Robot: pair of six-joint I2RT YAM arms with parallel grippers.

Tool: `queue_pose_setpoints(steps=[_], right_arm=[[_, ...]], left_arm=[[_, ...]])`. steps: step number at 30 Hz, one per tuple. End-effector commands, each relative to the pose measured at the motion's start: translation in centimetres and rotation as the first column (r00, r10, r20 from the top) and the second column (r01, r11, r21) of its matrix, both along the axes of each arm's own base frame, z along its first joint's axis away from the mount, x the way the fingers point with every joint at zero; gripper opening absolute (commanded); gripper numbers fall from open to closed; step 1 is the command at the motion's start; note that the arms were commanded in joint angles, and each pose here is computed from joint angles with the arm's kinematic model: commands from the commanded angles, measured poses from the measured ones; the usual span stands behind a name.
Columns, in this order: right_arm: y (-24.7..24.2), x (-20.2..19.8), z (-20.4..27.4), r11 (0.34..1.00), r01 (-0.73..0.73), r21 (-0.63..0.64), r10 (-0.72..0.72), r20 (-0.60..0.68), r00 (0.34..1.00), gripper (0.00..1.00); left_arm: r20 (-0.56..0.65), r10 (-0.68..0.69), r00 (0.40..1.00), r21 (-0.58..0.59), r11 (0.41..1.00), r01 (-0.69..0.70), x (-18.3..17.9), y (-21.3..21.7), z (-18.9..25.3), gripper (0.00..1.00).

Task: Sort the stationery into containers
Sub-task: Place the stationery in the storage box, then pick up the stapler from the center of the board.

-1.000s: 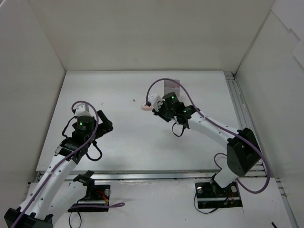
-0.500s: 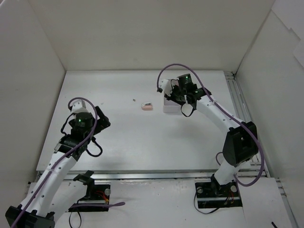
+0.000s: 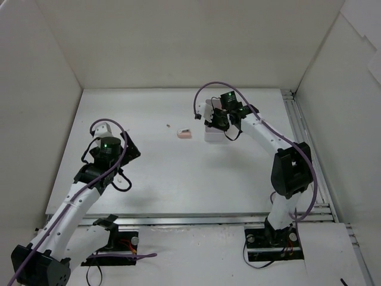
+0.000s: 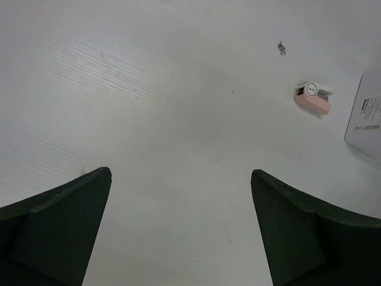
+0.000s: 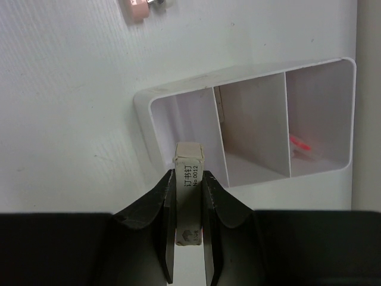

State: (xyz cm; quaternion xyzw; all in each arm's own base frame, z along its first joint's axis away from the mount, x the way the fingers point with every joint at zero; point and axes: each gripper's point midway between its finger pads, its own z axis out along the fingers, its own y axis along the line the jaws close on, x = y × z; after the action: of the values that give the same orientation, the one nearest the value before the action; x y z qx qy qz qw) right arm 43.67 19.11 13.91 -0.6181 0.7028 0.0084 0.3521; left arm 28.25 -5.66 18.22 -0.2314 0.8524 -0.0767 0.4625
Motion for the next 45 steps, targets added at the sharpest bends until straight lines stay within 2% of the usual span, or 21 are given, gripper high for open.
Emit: queue_pose_setpoints(steps=[1, 8, 11, 18, 24, 25, 26, 30, 33, 35, 36, 37, 38, 39, 40, 41, 42, 44, 45], right_arm=[[0.8, 2.0, 1.3, 0.999, -0.021, 0.027, 0.02, 0.043, 0.999, 0.02], [0.8, 2.6, -0.4, 1.0, -0.012, 0.004, 0.012, 0.017, 1.0, 0.03], [0.6, 2.9, -0.9, 1.0, -0.009, 0.0, 0.009, 0.009, 1.0, 0.11], [0.4, 4.5, -2.0, 0.999, 0.027, -0.026, -0.027, 0.006, 1.0, 0.13], [0.0, 4.9, -2.6, 0.997, 0.06, -0.04, -0.06, 0.0, 0.998, 0.28], [0.0, 4.8, -2.4, 0.997, 0.061, -0.038, -0.061, 0.002, 0.998, 0.38], [0.0, 4.7, -2.3, 0.997, 0.065, -0.037, -0.065, 0.002, 0.998, 0.42], [0.0, 4.0, -1.1, 0.998, 0.067, -0.018, -0.066, 0.013, 0.998, 0.44], [-0.1, 3.3, 0.6, 0.997, 0.072, 0.009, -0.072, 0.029, 0.997, 0.5], [-0.4, 2.6, 2.3, 0.996, 0.078, 0.037, -0.08, 0.05, 0.996, 0.62], [-0.2, 2.2, 2.9, 0.996, 0.073, 0.06, -0.076, 0.051, 0.996, 0.73], [-0.3, 1.8, 3.4, 0.995, 0.074, 0.07, -0.078, 0.052, 0.996, 0.91], [-0.5, 1.4, 5.0, 0.991, 0.089, 0.104, -0.096, 0.068, 0.993, 0.98], [-0.5, 1.1, 5.7, 0.987, 0.094, 0.13, -0.103, 0.067, 0.992, 0.98], [-0.6, 0.9, 6.5, 0.983, 0.1, 0.155, -0.112, 0.069, 0.991, 0.98], [-1.1, 0.5, 8.0, 0.971, 0.127, 0.202, -0.143, 0.069, 0.987, 0.98], [-0.8, 0.0, 8.9, 0.964, 0.111, 0.242, -0.13, 0.065, 0.989, 0.98], [-1.5, -1.1, 11.0, 0.942, 0.126, 0.312, -0.152, 0.063, 0.986, 0.98], [-1.3, -1.7, 11.7, 0.931, 0.121, 0.343, -0.149, 0.054, 0.987, 0.98]], left_arm=[[0.111, 0.03, 0.993, -0.025, 0.999, -0.027, 2.0, 0.0, 3.8, 1.0], [0.091, 0.027, 0.996, 0.002, 1.0, -0.027, 2.6, 0.1, 3.8, 1.0], [0.081, 0.022, 0.996, 0.009, 1.0, -0.023, 2.9, 0.0, 3.5, 1.0], [0.069, 0.006, 0.998, 0.01, 1.0, -0.006, 3.5, -0.5, 3.2, 1.0], [0.06, -0.02, 0.998, 0.013, 1.0, 0.019, 4.2, -1.0, 3.1, 1.0], [0.056, -0.026, 0.998, 0.013, 1.0, 0.026, 4.4, -1.2, 3.0, 1.0], [0.058, -0.031, 0.998, 0.011, 0.999, 0.03, 4.5, -1.3, 3.1, 1.0], [0.056, -0.079, 0.995, 0.016, 0.997, 0.078, 5.4, -2.2, 3.0, 1.0], [0.078, -0.197, 0.977, 0.05, 0.98, 0.194, 6.7, -3.8, 3.6, 1.0], [0.081, -0.402, 0.912, 0.111, 0.913, 0.393, 7.2, -6.2, 3.7, 1.0], [0.098, -0.505, 0.858, 0.112, 0.862, 0.495, 8.0, -8.1, 4.1, 1.0], [0.097, -0.57, 0.816, 0.133, 0.82, 0.557, 8.3, -9.0, 4.0, 1.0], [0.092, -0.653, 0.752, 0.203, 0.752, 0.627, 8.7, -9.7, 4.1, 1.0], [0.103, -0.719, 0.687, 0.208, 0.691, 0.692, 9.5, -11.2, 4.0, 1.0], [0.102, -0.752, 0.651, 0.227, 0.655, 0.721, 9.9, -11.9, 3.9, 1.0], [0.057, -0.794, 0.605, 0.25, 0.598, 0.761, 10.7, -12.4, 2.2, 1.0], [0.078, -0.841, 0.536, 0.253, 0.537, 0.805, 11.1, -13.7, 3.1, 1.0], [0.053, -0.888, 0.457, 0.272, 0.454, 0.849, 12.0, -14.7, 2.8, 1.0], [0.011, -0.914, 0.406, 0.269, 0.394, 0.879, 13.1, -15.4, 2.0, 1.0]])
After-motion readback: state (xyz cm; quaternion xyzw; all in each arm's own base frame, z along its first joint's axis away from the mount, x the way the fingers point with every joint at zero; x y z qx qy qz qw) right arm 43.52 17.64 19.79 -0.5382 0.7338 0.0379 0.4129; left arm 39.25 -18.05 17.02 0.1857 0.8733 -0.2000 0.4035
